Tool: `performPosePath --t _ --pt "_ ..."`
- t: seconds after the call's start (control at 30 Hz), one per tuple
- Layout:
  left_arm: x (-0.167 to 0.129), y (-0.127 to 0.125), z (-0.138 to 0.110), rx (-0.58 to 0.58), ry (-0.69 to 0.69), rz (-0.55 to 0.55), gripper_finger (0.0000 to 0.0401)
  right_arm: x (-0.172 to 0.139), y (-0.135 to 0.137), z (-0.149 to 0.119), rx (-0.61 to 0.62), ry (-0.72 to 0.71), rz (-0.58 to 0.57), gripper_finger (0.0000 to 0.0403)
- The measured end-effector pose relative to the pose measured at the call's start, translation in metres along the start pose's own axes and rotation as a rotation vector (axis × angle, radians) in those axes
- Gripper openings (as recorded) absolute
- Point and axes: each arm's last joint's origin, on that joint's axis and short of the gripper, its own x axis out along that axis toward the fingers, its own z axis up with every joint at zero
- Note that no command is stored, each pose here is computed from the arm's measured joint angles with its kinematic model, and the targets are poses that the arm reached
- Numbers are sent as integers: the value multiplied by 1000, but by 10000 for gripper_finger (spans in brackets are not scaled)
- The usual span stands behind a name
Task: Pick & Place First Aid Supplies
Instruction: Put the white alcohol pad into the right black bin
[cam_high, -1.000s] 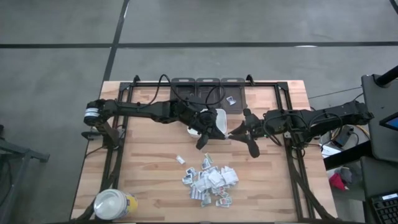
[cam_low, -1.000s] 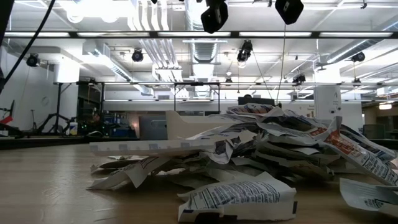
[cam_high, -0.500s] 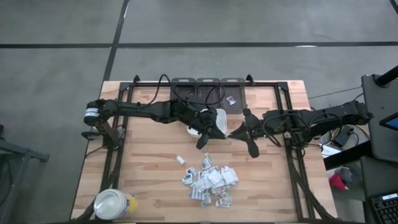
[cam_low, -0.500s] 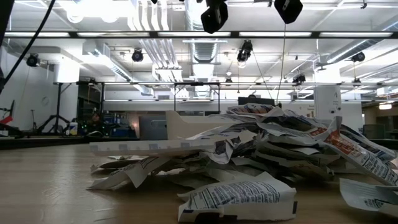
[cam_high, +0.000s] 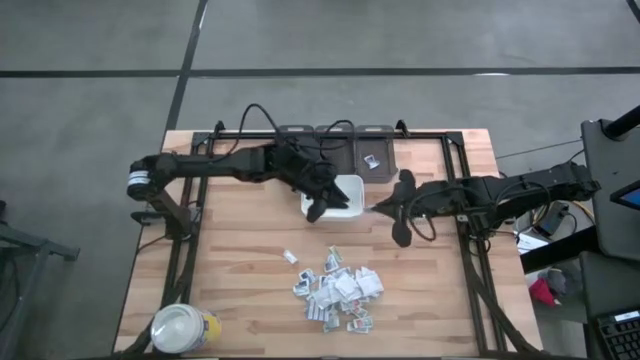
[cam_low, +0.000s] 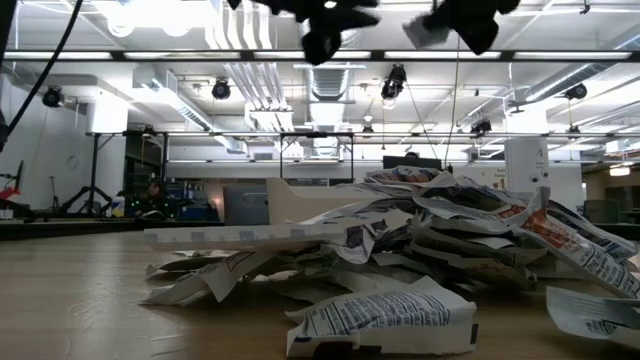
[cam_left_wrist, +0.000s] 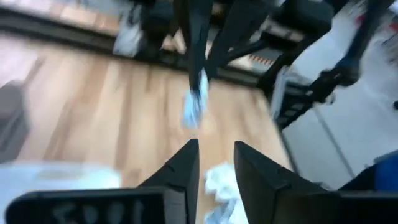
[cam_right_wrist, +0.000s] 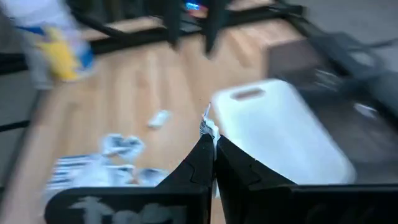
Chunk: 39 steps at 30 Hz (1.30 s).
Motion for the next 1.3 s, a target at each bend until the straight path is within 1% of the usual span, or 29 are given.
performPosePath --t 0.1,0.2,0.3,0.37,0.43,0.6,0.73,0.87,0.97,1.13,1.3 --pt "-5 6 -9 -47 89 105 98 0 -8 -4 -28 22 -136 8" --pt "-3 11 -22 -65 158 192 97 3 -19 -2 -77 27 -222 8" --pt "2 16 -34 -81 190 216 97 6 -34 1 -101 38 -284 8" --pt "5 19 -45 -120 221 228 96 8 -47 3 -72 52 -324 8" --pt "8 23 -55 -158 236 238 97 10 -62 4 -34 77 -332 8" --pt "7 26 -74 -226 185 230 95 18 -106 5 82 133 -304 8" --pt "-1 25 -89 -254 86 210 94 28 -141 0 184 193 -303 8" --pt "-15 22 -105 -242 -34 184 94 41 -169 -7 251 256 -300 8" --pt "-27 20 -117 -220 -103 173 94 52 -186 -3 293 277 -286 8" --pt "-45 16 -138 -199 -169 169 94 78 -206 12 329 317 -263 8" --pt "-62 11 -156 -208 -230 159 94 108 -222 25 332 457 -254 8"
